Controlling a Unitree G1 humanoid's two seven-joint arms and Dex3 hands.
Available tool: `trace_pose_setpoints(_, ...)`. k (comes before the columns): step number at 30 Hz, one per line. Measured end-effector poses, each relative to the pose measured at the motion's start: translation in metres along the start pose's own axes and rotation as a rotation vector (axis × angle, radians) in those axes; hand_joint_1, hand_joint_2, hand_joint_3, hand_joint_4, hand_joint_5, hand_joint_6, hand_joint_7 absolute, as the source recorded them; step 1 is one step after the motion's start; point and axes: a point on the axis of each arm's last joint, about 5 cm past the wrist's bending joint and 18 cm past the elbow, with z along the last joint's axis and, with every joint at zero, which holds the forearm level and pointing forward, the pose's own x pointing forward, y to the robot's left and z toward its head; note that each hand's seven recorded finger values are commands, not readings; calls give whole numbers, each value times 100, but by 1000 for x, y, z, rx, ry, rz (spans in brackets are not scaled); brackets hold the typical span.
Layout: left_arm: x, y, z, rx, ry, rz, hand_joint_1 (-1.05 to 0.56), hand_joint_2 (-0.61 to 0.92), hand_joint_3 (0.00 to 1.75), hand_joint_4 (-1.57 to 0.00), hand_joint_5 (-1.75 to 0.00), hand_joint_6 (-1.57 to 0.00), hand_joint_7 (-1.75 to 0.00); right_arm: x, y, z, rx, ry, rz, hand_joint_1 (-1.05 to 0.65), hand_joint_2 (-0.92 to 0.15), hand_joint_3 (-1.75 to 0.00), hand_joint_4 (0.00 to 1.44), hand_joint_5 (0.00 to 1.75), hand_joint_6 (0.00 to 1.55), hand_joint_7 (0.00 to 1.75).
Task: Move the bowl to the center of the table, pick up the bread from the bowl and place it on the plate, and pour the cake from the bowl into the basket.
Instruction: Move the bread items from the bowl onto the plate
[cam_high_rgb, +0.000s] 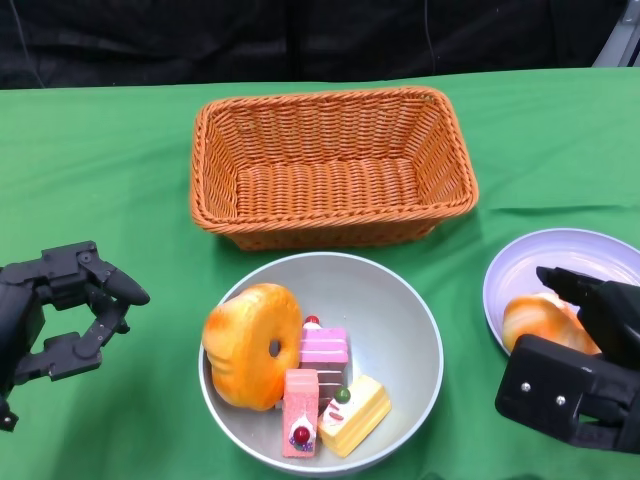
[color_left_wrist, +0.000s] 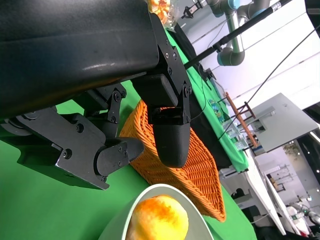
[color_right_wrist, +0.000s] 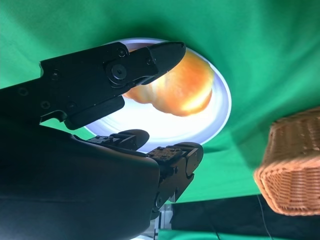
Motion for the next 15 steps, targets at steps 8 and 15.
trace_pose_setpoints(8, 0, 0, -1, 2, 3, -2, 7, 62, 88, -83, -146, -86, -108, -20, -14, 17, 65, -185, -40, -69, -92, 0, 42, 5, 31, 2)
trace_pose_setpoints(15, 1, 0, -1, 8, 0, -8, 7, 61, 91, -85, -144, -87, -107, -28, -19, 28, 151, -407, -34, -70, -92, -2, 63, 10, 44, 3)
